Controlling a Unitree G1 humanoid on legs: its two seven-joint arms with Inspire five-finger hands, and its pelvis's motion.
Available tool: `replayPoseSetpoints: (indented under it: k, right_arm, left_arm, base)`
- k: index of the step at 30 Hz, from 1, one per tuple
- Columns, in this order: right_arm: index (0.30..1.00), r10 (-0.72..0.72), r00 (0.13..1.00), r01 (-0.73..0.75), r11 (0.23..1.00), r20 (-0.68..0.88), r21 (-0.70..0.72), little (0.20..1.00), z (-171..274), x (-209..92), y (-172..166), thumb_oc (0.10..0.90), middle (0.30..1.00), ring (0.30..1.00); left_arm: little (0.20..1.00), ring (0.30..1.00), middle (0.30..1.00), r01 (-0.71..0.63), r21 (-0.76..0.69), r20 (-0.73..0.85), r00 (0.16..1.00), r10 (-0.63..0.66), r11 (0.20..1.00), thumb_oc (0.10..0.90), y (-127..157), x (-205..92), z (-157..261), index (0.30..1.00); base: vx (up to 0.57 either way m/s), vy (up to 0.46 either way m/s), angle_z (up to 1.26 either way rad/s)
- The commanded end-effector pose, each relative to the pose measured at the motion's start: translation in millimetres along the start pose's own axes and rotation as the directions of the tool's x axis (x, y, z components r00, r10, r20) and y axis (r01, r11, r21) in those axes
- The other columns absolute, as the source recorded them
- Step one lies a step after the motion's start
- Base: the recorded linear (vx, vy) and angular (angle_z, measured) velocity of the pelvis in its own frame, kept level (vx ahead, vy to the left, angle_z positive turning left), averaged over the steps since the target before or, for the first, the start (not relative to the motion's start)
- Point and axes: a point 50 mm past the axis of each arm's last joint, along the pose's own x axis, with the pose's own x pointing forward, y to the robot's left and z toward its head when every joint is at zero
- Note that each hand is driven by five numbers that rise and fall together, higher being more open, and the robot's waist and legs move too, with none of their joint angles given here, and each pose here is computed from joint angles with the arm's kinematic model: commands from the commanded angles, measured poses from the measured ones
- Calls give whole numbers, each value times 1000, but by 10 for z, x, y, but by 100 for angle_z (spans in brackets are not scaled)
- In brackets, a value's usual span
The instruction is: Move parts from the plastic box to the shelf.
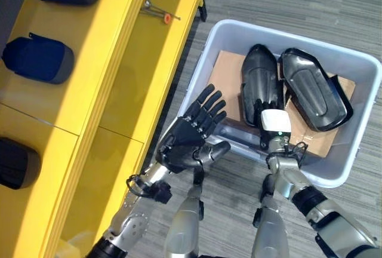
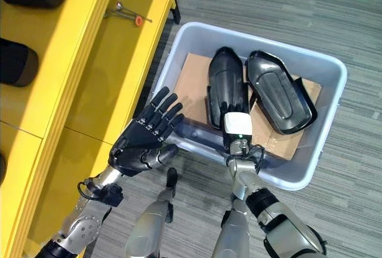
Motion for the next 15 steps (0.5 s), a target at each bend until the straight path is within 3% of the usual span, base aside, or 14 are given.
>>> replayPoseSetpoints:
  k: [1,9,15]
  right_arm:
    - [1000,-168,984,167,986,54,19,1000,194,214,-420,900,1000,1000]
    - [1000,-67,997,69,995,28,-73,1000,209,271,-298,900,1000,1000]
    - [1000,-58,997,68,969,47,-239,1000,185,370,-340,900,1000,1000]
  left_arm:
    - [1000,1000,1000,173,37,157,972,-177,984,900,-277,180,263,1000]
    - [1000,1000,1000,190,30,150,970,-192,981,900,-299,240,245,1000]
    - [1000,1000,1000,205,22,141,968,-206,979,900,-307,282,218,1000]
  base:
    - [0,0,0]
    - [0,0,0]
    - [-15,-9,2]
